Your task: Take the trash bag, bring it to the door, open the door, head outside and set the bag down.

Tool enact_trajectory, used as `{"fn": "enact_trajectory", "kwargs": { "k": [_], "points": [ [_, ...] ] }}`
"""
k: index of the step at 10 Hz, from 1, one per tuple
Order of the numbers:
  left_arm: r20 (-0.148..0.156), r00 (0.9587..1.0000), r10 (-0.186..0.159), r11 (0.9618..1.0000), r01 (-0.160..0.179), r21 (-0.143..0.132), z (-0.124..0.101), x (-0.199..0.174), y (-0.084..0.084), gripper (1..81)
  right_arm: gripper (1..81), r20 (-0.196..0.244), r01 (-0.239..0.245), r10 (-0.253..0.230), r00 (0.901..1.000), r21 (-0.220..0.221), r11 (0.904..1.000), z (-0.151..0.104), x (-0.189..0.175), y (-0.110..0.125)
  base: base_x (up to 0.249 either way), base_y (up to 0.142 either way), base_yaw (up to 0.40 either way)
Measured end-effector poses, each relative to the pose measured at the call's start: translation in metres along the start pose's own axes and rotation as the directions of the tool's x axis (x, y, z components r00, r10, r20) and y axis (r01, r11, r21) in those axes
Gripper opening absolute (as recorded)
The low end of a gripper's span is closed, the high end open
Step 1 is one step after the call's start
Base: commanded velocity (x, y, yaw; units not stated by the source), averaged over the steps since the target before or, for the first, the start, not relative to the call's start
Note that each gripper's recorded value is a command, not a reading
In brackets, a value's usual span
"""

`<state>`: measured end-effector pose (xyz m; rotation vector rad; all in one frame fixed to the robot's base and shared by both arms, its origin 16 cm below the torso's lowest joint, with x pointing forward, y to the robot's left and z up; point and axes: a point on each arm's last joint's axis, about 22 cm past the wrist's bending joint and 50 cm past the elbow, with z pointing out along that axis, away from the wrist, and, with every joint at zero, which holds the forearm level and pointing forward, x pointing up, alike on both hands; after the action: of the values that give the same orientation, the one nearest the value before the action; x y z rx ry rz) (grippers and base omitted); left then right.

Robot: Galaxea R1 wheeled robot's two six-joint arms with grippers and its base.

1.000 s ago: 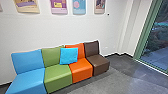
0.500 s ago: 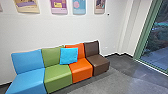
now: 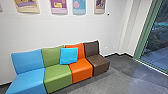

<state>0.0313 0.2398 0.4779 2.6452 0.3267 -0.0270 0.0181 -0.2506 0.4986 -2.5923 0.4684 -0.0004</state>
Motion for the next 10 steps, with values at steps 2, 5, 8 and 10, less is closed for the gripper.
{"fn": "enact_trajectory", "kwargs": {
  "k": [2,5,8,10],
  "points": [
    [-0.001,1.0,0.0,1.0,0.0,-0.001,0.001,0.0,0.001,1.0,81.1,0.0,0.0,0.0,1.0,0.0,1.0,0.0,0.0,0.0,0.0,0.0,-0.094],
    [-0.001,1.0,0.0,1.0,0.0,-0.001,0.001,0.0,0.001,1.0,81.1,0.0,0.0,0.0,1.0,0.0,1.0,0.0,0.0,0.0,0.0,0.0,-0.177],
    [0.002,1.0,-0.001,1.0,0.001,-0.001,0.001,-0.002,0.001,1.0,81.1,-0.001,0.001,-0.001,1.0,0.0,1.0,0.0,0.001,0.0,0.0,0.0,-0.223],
    [-0.01,0.9999,0.002,1.0,-0.002,-0.002,0.001,0.005,0.003,1.0,81.1,0.004,0.001,-0.001,1.0,-0.005,1.0,-0.001,-0.001,0.003,0.0,0.0,-0.232]
  ]
}}
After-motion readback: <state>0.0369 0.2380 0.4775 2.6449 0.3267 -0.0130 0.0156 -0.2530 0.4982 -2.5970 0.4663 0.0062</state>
